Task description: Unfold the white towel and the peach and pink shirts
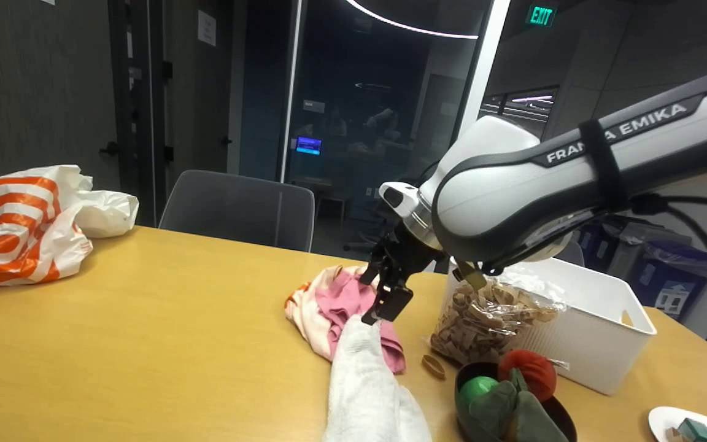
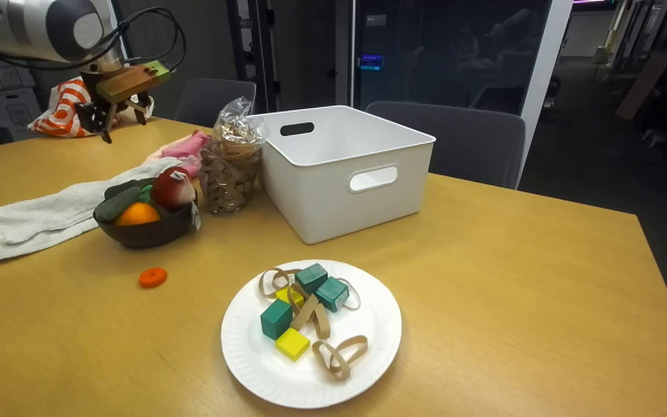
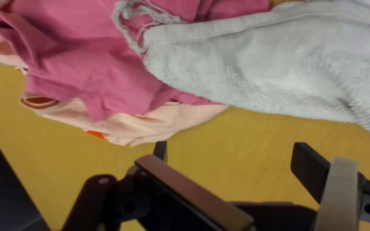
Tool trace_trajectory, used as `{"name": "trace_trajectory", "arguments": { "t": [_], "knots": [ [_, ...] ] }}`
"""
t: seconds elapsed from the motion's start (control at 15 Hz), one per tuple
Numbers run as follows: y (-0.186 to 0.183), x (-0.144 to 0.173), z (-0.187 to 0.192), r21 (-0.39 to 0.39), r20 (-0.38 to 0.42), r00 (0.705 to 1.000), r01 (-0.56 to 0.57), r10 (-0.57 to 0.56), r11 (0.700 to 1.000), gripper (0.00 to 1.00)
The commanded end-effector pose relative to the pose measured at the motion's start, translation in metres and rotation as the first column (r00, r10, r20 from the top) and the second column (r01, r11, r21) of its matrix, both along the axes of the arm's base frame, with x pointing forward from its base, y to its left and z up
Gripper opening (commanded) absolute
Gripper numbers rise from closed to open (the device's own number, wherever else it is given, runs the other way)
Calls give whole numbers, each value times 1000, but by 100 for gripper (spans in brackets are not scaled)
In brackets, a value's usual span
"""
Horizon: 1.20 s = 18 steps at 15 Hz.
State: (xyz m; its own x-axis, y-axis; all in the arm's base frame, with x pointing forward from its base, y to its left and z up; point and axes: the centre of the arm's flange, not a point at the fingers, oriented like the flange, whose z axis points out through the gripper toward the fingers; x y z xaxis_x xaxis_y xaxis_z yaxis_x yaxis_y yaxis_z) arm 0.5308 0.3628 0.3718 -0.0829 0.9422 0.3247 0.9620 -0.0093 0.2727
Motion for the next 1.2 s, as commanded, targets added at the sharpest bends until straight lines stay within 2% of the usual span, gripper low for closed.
{"name": "trace_trajectory", "arguments": {
  "t": [0.0,0.2,0.33,0.53,0.67,0.8,0.93,1.13],
  "knots": [
    [37,29,-15,46,133,981,136,-141,990,100],
    [46,50,-35,53,174,942,280,-285,958,100],
    [45,63,-43,47,186,905,380,-382,924,100],
    [50,76,-53,51,192,828,528,-527,848,100],
    [53,79,-63,29,186,768,619,-613,785,100],
    [55,81,-73,-6,175,729,674,-662,739,100],
    [61,80,-80,-29,149,707,702,-692,711,100],
    [66,80,-85,-12,130,713,696,-689,718,100]
  ]
}}
